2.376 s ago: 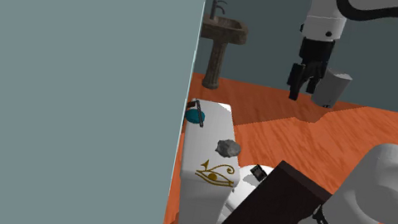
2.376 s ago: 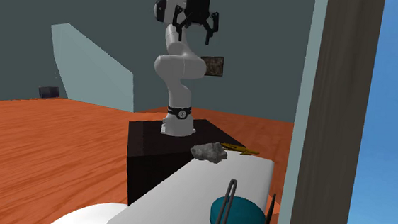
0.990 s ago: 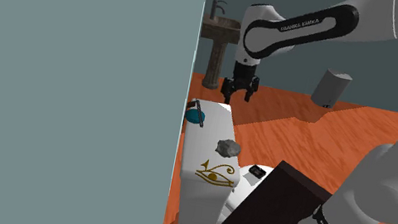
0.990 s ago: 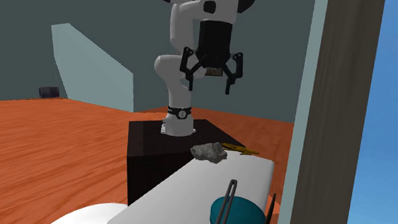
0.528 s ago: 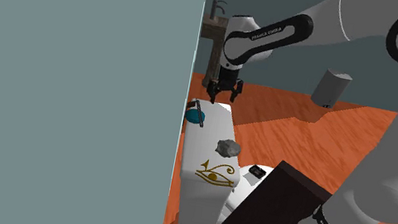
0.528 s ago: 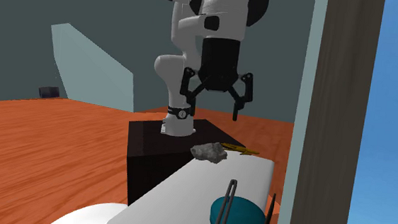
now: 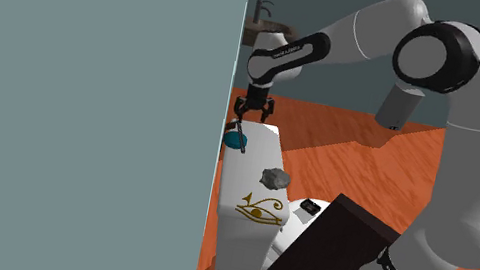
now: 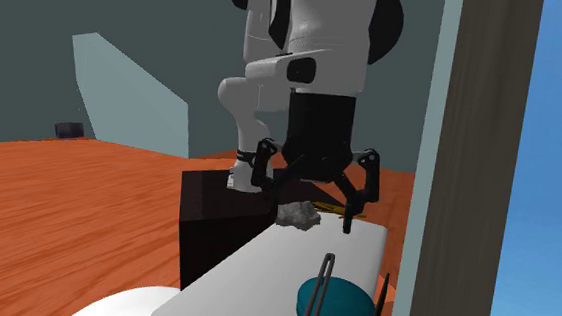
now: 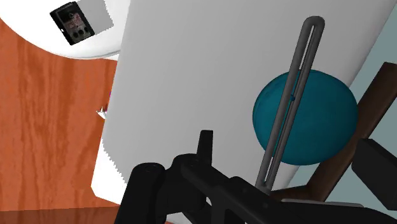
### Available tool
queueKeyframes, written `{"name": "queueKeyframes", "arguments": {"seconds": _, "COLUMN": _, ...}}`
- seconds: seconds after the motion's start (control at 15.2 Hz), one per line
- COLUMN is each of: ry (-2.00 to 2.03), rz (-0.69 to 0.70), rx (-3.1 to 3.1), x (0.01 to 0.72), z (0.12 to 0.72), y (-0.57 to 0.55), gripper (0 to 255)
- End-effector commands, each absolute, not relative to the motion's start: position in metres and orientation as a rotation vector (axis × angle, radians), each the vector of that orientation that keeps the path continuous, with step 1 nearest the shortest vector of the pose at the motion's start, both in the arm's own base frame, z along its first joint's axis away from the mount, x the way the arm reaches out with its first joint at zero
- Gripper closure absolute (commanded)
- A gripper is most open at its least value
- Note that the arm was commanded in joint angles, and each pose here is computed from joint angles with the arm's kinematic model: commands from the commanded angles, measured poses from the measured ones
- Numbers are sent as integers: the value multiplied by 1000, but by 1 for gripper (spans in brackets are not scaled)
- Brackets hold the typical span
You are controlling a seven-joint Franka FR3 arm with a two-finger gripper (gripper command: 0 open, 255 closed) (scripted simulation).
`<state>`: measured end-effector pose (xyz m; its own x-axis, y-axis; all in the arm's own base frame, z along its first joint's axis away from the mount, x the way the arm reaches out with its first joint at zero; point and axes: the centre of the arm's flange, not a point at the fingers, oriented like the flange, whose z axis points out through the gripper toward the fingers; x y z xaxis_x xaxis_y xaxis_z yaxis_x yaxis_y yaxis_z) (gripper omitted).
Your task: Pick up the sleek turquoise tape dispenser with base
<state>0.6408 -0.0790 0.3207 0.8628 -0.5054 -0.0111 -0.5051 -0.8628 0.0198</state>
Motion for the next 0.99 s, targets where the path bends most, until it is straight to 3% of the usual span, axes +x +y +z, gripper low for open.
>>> {"name": "queueKeyframes", "arguments": {"seconds": 0.0, "ry": -851, "rz": -9, "rx": 3009, "x": 661, "z": 307, "y": -87, "gripper": 0}}
{"name": "queueKeyframes", "arguments": {"seconds": 0.33, "ry": -930, "rz": 26, "rx": 2988, "x": 710, "z": 277, "y": -107, "gripper": 0}}
{"name": "queueKeyframes", "arguments": {"seconds": 0.92, "ry": -930, "rz": 26, "rx": 2988, "x": 710, "z": 237, "y": -107, "gripper": 0}}
